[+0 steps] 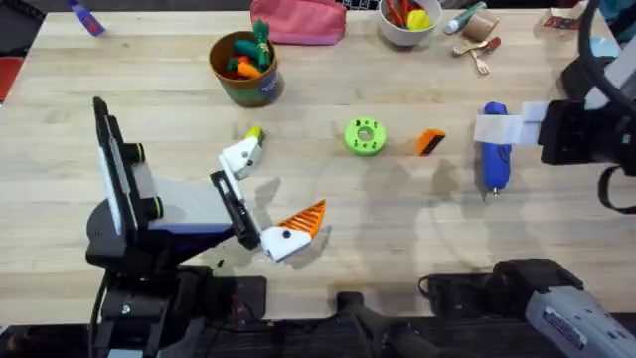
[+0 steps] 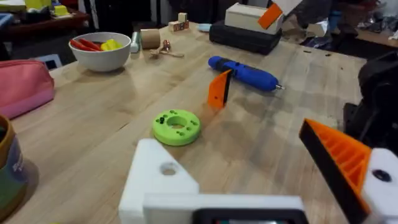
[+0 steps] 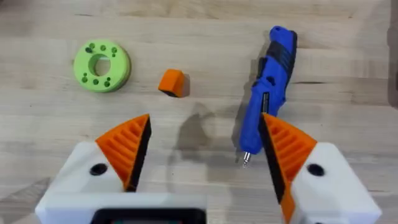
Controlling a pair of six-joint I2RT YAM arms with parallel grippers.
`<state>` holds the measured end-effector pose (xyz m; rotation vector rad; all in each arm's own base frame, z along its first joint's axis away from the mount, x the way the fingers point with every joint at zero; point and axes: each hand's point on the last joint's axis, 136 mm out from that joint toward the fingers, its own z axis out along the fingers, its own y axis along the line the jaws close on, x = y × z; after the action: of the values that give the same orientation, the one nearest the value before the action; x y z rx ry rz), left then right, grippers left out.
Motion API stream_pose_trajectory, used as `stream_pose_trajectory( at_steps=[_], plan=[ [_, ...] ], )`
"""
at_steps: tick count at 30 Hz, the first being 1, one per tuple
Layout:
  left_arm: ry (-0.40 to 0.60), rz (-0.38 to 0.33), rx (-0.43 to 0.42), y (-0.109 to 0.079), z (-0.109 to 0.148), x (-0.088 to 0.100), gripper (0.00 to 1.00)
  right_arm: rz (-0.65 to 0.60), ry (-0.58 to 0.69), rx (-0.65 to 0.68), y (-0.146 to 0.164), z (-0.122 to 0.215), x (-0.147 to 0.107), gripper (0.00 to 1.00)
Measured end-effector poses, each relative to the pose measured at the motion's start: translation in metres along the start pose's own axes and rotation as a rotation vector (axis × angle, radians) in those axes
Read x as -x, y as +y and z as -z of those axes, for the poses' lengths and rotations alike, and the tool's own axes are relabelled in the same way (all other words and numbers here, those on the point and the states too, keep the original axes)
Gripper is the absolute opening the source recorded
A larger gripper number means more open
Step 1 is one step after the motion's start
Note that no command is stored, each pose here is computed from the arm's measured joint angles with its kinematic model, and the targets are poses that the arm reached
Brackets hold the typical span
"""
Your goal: Pick up the gripper from the table and insert it into the empty holder that is missing its gripper. Then pick up a screw, insert it into the mounting hole, and use the screwdriver to tighten it. Finally, clean up the table by picking up the vegetable and placing it into the bucket.
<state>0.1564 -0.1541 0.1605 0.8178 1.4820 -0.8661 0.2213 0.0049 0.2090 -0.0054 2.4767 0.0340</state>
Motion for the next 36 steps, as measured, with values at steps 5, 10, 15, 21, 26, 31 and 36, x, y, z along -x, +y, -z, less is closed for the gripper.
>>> stream_pose_trajectory(
  at_steps=[5, 10, 15, 21, 26, 31, 36],
  plan=[
    [0.000, 0.000, 0.000, 0.000, 0.000, 0.000, 0.985, -0.003, -0.022, 0.028, 0.005, 0.000, 0.005, 0.993],
    [0.000, 0.000, 0.000, 0.000, 0.000, 0.000, 0.985, -0.005, -0.035, 0.112, 0.019, 0.001, 0.009, 0.993],
    [0.000, 0.000, 0.000, 0.000, 0.000, 0.000, 0.985, -0.060, -0.055, 0.146, 0.025, 0.002, 0.015, 0.994],
    [0.000, 0.000, 0.000, 0.000, 0.000, 0.000, 0.985, -0.185, 0.005, 0.100, 0.019, -0.003, 0.016, 0.994],
    [0.000, 0.000, 0.000, 0.000, 0.000, 0.000, 0.985, -0.242, 0.140, 0.027, 0.016, -0.002, 0.003, 0.994],
    [0.000, 0.000, 0.000, 0.000, 0.000, 0.000, 0.985, -0.269, 0.228, -0.016, 0.021, -0.007, 0.000, 0.994],
    [0.000, 0.000, 0.000, 0.000, 0.000, 0.000, 0.985, -0.284, 0.271, -0.022, 0.032, -0.019, -0.002, 0.994]
  ],
)
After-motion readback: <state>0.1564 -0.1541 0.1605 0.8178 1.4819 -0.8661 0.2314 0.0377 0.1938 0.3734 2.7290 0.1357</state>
